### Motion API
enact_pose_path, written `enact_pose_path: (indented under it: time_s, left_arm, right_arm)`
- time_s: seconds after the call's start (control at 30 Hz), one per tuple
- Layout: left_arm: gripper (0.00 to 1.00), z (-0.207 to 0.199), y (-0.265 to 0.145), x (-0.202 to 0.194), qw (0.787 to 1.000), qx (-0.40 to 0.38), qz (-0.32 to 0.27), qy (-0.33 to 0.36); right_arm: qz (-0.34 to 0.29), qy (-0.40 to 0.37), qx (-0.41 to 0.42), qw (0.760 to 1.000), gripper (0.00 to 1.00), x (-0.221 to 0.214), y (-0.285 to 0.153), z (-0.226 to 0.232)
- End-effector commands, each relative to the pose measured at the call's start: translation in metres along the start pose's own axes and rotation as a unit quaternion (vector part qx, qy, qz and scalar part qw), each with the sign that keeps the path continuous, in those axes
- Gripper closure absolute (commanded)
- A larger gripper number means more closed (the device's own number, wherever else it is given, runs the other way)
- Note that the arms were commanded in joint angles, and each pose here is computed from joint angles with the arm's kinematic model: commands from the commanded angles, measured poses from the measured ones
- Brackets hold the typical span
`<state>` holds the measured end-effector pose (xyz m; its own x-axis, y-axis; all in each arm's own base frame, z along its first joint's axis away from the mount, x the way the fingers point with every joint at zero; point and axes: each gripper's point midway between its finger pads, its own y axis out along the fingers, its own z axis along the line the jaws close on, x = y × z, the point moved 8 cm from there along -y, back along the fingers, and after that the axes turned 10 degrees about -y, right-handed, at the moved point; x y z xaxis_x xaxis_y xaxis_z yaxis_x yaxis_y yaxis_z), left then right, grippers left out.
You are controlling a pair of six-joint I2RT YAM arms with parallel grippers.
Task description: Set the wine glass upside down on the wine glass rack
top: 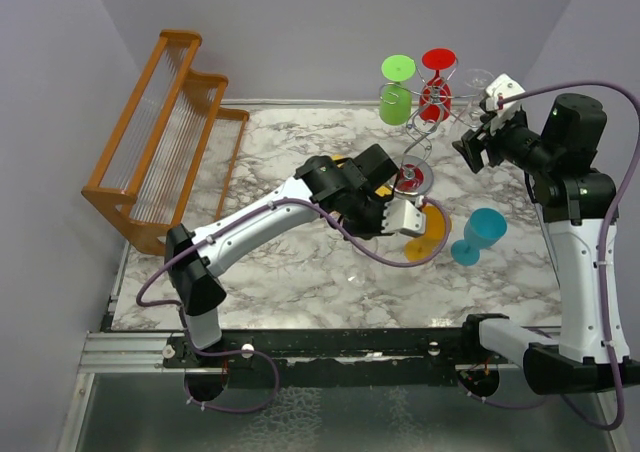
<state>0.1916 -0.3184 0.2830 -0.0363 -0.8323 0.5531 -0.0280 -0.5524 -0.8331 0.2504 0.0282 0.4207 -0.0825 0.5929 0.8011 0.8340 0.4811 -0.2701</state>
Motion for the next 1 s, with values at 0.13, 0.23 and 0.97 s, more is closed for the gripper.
enact_pose_path:
  time_s: [0.13,0.23,0.97]
  left_arm:
    - [1.0,-0.02,-0.084,0.005,0.996,0.036,-0.082,0.007]
    - [1.0,-0.012,-0.117,0.006,0.989,0.047,-0.138,-0.017]
    - [1.0,0.055,-0.293,0.026,0.819,0.253,-0.481,-0.183]
  right_arm:
    - [-0.013,0.037,0.027,0.999,0.27,0.004,0.014,-0.005]
    - [-0.021,0.051,0.041,0.998,0.27,0.009,0.017,-0.006]
    - [-0.17,0.198,0.124,0.957,0.35,0.063,0.052,-0.014]
